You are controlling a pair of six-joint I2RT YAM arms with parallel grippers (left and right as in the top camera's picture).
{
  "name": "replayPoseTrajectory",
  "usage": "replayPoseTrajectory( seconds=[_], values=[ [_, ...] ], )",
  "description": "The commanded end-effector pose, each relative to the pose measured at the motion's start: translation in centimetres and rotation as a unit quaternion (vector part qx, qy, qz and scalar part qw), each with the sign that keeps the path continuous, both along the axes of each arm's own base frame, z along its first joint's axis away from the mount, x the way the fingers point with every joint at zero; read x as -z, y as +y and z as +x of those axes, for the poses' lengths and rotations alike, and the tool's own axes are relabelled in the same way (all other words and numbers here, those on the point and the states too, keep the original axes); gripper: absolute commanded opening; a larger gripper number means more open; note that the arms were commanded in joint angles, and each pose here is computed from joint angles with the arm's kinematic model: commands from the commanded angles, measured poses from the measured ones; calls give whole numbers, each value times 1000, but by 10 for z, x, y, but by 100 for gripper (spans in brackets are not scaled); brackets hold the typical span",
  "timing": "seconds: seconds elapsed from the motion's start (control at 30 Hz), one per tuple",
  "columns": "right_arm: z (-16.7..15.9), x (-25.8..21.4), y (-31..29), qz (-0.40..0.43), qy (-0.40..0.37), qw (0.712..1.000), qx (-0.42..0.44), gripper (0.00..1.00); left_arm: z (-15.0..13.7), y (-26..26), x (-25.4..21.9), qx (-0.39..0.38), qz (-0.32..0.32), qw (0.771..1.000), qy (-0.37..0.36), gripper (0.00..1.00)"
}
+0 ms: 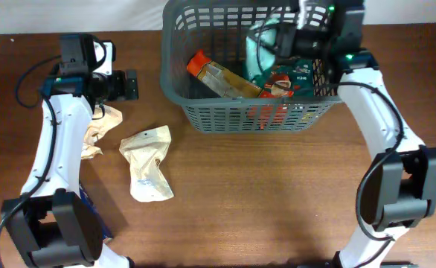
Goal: Pack container
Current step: 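Lift the mint-green packet and drop it into the basket, then withdraw the right gripper and grasp the crumpled beige pouch with left gripper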
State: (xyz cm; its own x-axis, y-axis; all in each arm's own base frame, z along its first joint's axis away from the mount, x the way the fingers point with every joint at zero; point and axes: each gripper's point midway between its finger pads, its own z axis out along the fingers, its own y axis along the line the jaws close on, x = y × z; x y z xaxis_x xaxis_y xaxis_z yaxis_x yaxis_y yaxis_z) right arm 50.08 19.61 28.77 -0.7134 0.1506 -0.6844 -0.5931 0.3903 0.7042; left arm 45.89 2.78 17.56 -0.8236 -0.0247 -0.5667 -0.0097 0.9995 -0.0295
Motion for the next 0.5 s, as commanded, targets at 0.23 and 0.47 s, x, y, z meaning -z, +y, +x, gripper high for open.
replayPoseTrajectory(
  seconds=[0.23, 0.47],
  values=[
    [3, 84, -39, -228, 25, 969, 92, 70, 1, -3, 6, 12, -5, 1000, 7, 99],
    [-7, 93, -51, -274, 45, 956, 97, 99, 1, -1, 6, 19, 5, 1000, 6, 99]
  ],
)
